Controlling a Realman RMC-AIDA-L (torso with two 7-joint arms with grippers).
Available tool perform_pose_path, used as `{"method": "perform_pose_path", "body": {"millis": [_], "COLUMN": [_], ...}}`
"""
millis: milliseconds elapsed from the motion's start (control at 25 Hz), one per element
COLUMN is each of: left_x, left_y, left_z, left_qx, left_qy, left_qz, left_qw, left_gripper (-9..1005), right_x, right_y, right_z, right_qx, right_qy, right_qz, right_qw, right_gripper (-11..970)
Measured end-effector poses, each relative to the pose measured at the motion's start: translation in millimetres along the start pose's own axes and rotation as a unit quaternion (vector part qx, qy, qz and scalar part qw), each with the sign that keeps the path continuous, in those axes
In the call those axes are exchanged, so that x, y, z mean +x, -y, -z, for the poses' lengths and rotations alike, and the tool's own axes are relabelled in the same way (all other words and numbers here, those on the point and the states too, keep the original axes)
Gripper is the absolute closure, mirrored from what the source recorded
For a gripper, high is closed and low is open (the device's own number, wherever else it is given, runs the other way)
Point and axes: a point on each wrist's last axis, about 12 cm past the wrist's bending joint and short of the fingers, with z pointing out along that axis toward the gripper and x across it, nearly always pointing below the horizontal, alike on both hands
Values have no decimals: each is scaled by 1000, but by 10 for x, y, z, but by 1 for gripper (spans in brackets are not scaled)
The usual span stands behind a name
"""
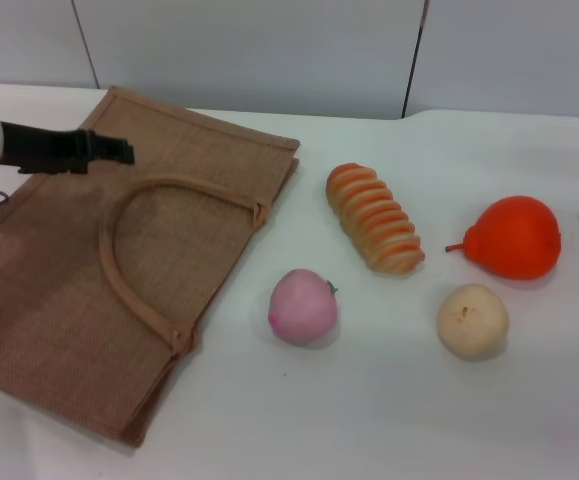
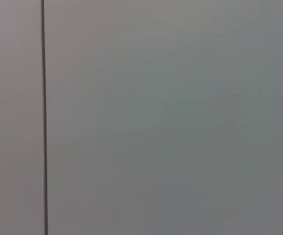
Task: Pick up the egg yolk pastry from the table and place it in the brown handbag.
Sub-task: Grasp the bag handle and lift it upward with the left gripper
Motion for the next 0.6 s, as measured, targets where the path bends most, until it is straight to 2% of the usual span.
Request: {"method": "perform_pose_path", "body": {"millis": [280,440,480,600], "left_x": [-51,-7,25,50], "left_y": [65,149,207,230], "left_z": [-81,-221,-315,-377], "left_qx": [-45,-44,-42,-45], "left_qy": [-21,-27,-39,-46], "left_qz": [-36,-72,-85,-91], "left_qw": [998,996,995,994], "left_gripper": [227,227,228,228], "right_x": [-16,-19,-20,-20], "right_y": [15,7,6,4], "right_z": [-15,-23,-23,-24], "right_qx": [1,0,0,0], "right_qy": [3,4,4,4], "right_qz": [2,2,2,2], "right_qw": [1000,1000,1000,1000], "right_gripper": [82,82,82,82]}}
